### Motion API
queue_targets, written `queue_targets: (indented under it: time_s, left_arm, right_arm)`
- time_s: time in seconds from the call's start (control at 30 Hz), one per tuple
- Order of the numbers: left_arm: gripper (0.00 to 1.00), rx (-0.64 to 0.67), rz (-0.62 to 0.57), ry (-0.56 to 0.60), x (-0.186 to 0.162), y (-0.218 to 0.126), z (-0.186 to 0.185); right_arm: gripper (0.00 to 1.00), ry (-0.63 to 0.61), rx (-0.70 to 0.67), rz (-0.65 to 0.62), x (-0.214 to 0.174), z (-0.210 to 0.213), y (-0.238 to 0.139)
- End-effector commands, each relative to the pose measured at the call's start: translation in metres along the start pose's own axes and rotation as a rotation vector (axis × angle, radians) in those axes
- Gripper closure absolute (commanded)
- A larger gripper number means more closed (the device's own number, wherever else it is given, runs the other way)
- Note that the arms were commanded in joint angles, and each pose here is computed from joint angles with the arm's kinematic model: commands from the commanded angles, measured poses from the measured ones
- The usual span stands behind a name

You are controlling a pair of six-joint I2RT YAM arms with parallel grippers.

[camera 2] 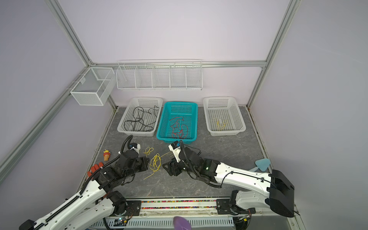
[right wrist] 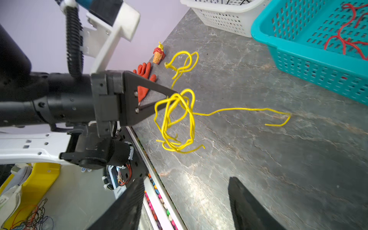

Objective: Untangle the cables
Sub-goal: 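Lift yellow wire with the left gripper while the right gripper grasps another strand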

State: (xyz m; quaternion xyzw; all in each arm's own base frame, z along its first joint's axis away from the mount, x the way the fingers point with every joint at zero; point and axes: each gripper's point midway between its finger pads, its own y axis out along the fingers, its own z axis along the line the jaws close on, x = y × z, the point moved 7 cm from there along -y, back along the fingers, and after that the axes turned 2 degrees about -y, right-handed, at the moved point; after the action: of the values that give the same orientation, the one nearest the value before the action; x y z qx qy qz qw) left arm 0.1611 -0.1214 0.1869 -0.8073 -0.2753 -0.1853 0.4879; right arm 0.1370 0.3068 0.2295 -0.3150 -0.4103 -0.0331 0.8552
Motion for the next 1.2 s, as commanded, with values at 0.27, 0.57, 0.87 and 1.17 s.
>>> queue_targets:
  time_s: [0.27, 0.57, 0.87, 1.17]
  left_arm:
    - [1.0, -0.044, 0.023, -0.017, -0.005, -0.004, -0.006]
    - [1.0, -0.042, 0.007, -0.031, -0.006, -0.005, -0.004]
    - [1.0, -0.048, 0.005, -0.036, -0.003, -0.004, -0.007]
    - [1.0, -0.056, 0.012, -0.043, -0.007, -0.007, -0.005]
  right_arm:
    - [0.44, -0.074, 0.007, -0.041, 0.021, 0.012, 0.031]
    - [0.56, -0.057, 0.077, -0.036, 0.014, 0.025, 0.031]
    - [0.56, -0.098, 0.045, 0.007, -0.006, 0.035, 0.041]
    - [0.62, -0.149, -0.028, 0.048, -0.01, 0.028, 0.061]
